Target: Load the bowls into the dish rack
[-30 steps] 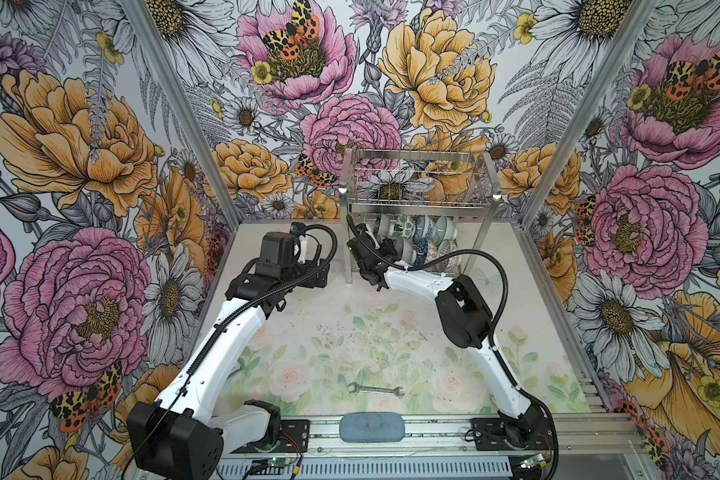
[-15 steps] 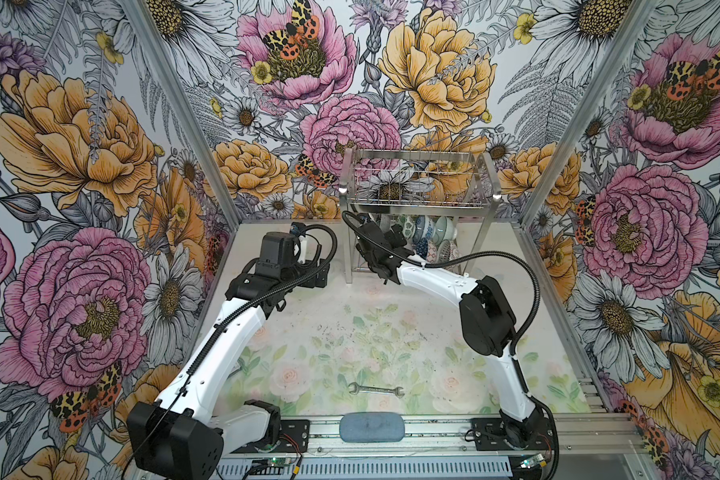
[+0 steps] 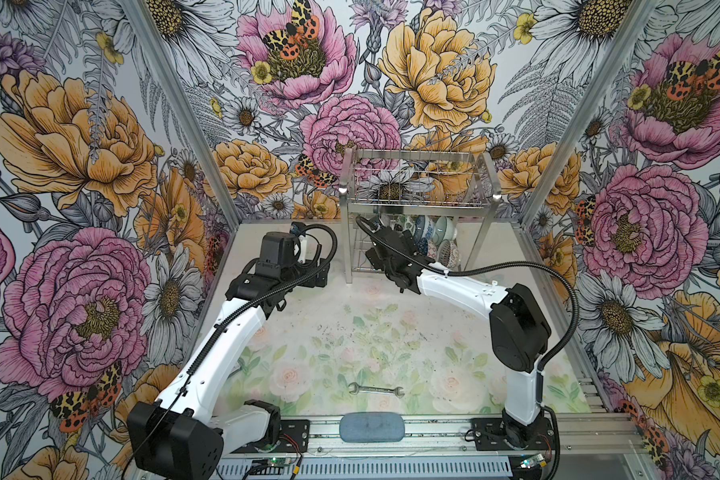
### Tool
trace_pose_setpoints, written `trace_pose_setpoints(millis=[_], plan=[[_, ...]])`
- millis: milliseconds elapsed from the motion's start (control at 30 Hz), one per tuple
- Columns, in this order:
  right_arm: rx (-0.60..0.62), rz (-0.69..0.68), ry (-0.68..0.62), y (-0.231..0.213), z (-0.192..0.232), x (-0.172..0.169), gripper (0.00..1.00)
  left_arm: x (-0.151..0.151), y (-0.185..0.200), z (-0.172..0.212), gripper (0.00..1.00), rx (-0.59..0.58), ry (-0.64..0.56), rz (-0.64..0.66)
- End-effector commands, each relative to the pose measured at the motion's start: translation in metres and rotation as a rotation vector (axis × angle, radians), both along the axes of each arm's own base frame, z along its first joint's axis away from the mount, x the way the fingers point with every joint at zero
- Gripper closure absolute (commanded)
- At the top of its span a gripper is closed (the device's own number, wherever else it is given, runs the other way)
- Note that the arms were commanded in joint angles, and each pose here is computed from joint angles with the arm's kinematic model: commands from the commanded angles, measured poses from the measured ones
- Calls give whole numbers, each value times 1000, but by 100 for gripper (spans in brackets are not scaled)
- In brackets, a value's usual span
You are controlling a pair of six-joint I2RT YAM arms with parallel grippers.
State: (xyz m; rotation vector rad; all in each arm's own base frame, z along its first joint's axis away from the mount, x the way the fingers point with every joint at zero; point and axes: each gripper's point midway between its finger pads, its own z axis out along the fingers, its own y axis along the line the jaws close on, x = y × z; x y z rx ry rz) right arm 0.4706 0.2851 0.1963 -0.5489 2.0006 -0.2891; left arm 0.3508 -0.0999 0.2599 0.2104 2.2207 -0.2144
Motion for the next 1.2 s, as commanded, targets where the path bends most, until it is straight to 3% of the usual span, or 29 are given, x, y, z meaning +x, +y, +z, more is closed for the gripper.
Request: trace_pose_setpoints(millis=[0,233,567,700,833,967,1167], plan=[[74,48,-47,-4,25,-13,0,0,5,9,1,8,-46,6],[268,194,-194,-35,51,-76,0,2,18,15,1,31,-88,62],[380,-169,-311,-194,32,-105,0,14,41,44,1,-32,-268,229],[340,-304,-299,-235,6,-116,1,20,59,28,1,-20,-400,329],[308,-338,-407,-257,-10,-124,1,24,79,-1,1,52,-494,444],[255,-408,-352,-274,-39,-120,2,32,88,-31,1,147,-434,489],[246,-403,-307,-277,-54,-97,2,32,89,-65,1,167,-451,488]])
